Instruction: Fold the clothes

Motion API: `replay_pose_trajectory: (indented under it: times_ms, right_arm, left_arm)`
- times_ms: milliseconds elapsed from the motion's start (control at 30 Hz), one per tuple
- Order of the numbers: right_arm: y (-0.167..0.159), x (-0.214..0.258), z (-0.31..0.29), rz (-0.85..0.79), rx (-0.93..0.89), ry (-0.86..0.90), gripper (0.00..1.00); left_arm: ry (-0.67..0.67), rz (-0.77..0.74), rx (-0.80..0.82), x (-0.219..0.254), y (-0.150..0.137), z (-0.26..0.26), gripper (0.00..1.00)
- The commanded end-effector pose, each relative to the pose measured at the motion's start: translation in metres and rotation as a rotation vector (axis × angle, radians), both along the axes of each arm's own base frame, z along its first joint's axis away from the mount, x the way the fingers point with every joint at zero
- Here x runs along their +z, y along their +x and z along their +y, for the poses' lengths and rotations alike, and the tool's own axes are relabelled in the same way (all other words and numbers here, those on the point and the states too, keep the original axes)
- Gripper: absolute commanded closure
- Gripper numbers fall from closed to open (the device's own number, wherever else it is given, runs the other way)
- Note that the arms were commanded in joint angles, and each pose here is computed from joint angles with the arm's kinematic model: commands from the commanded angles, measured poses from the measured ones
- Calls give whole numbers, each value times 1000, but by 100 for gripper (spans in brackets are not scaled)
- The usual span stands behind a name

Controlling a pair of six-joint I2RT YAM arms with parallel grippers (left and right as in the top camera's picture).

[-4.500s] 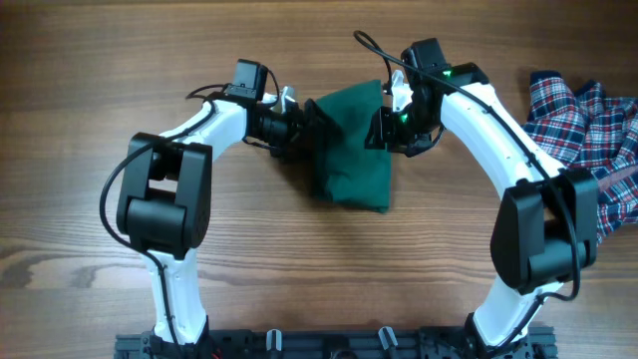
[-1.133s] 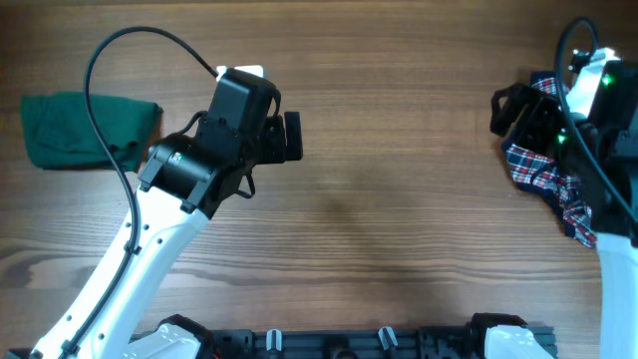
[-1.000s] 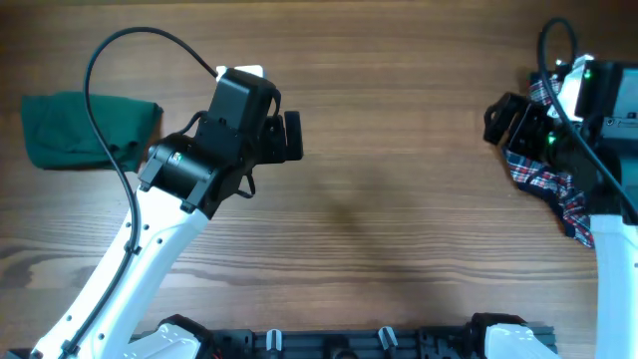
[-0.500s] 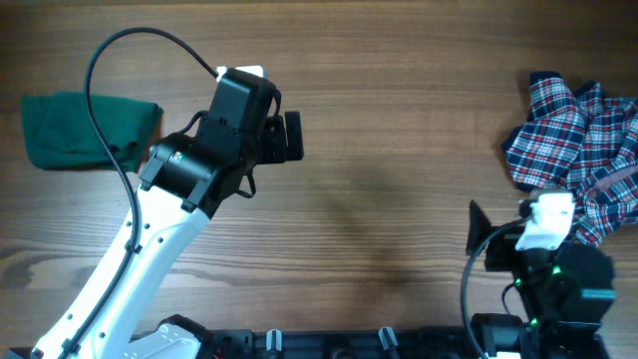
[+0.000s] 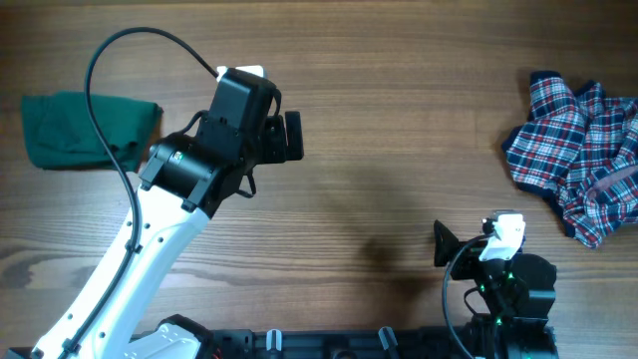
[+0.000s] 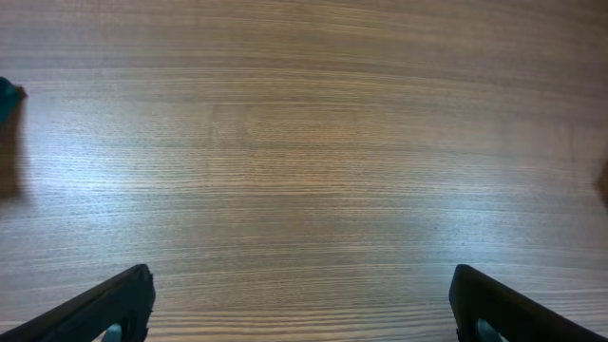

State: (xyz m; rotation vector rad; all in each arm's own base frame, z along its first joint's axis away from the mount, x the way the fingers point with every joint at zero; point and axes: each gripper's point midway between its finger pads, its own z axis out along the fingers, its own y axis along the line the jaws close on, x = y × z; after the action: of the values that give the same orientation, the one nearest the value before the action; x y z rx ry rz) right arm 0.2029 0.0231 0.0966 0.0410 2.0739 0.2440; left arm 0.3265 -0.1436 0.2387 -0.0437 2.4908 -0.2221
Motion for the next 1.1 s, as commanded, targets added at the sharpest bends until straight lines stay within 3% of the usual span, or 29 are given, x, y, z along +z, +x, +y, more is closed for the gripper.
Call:
replay_pose_trajectory:
  times_ms: [0,367,433,633,733,867,1067]
  right_arm:
    - [0,3,2,-11,-4,38,1]
    - [0,3,2,-11,-4,38,0]
    - [0,3,2,-11,-4,38,1]
    - [0,3,2,-11,-4,38,1]
    - [0,3,2,-11,-4,38,0]
    - [0,3,2,-11,-4,38,0]
    - [0,3,2,-11,-4,38,0]
  left_arm:
    - [-9,3,1,-1,-1,-2,0]
    - [-4,-27,-13,9,-5,-1,0]
    - [44,-110,-27,31,-9,15,0]
    - [-24,-401,-175,116,-29,65,0]
    - [3,-483,-72,133,-62,107,0]
    - [16,-522,-20,105,-103,120,0]
    - [-41,-547,-94,11,-118,103,0]
